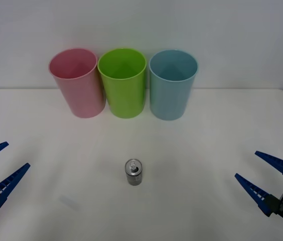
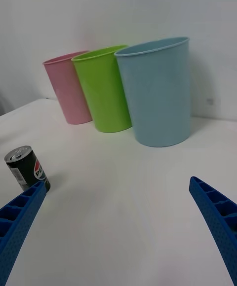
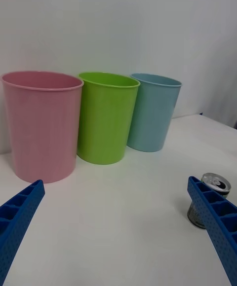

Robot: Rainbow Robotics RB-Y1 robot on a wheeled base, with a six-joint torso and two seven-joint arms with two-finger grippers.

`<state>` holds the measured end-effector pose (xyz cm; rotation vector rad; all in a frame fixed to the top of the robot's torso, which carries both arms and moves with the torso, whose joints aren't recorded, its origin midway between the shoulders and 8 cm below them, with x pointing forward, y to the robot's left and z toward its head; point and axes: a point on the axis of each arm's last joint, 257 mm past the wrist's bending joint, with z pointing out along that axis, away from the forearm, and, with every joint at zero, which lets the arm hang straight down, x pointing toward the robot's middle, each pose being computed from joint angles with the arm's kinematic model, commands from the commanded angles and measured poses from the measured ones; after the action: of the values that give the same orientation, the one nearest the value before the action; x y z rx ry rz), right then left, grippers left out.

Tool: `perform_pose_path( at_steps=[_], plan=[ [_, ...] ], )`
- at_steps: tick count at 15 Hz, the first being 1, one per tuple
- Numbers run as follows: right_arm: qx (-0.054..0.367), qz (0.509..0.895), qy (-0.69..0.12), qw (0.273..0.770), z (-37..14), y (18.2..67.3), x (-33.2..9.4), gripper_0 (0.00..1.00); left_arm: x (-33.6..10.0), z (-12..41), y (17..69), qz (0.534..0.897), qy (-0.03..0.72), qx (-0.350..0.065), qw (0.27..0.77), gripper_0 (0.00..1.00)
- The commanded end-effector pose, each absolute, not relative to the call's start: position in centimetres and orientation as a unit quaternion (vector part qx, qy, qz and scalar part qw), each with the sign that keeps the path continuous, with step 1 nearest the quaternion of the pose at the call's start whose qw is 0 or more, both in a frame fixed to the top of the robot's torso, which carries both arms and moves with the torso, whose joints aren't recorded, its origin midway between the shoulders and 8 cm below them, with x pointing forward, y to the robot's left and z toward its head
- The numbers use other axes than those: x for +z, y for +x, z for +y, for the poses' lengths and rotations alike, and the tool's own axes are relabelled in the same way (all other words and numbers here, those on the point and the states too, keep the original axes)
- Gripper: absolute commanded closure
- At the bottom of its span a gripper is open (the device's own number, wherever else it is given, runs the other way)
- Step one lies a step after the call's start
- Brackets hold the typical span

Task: Grasp the object on the table and drop it into the matching bin: aluminum can to the light blue bin, PET bottle to the pink bin.

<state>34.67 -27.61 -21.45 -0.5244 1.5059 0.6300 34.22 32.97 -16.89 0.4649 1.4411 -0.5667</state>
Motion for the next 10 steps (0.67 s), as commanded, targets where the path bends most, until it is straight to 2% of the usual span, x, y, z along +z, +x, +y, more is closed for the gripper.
perform_pose_path(
  at_steps=[1,10],
  plan=[
    [0.276,0.669,-0.251,0.643,-26.2,34.6,-22.7,0.00,-16.9,33.0,34.2,0.645,0.208,-0.253,0.691,0.00],
    [0.275,0.658,-0.306,0.630,-20.0,36.3,-24.8,0.00,-16.9,33.0,34.2,0.645,0.208,-0.253,0.691,0.00]
  ],
)
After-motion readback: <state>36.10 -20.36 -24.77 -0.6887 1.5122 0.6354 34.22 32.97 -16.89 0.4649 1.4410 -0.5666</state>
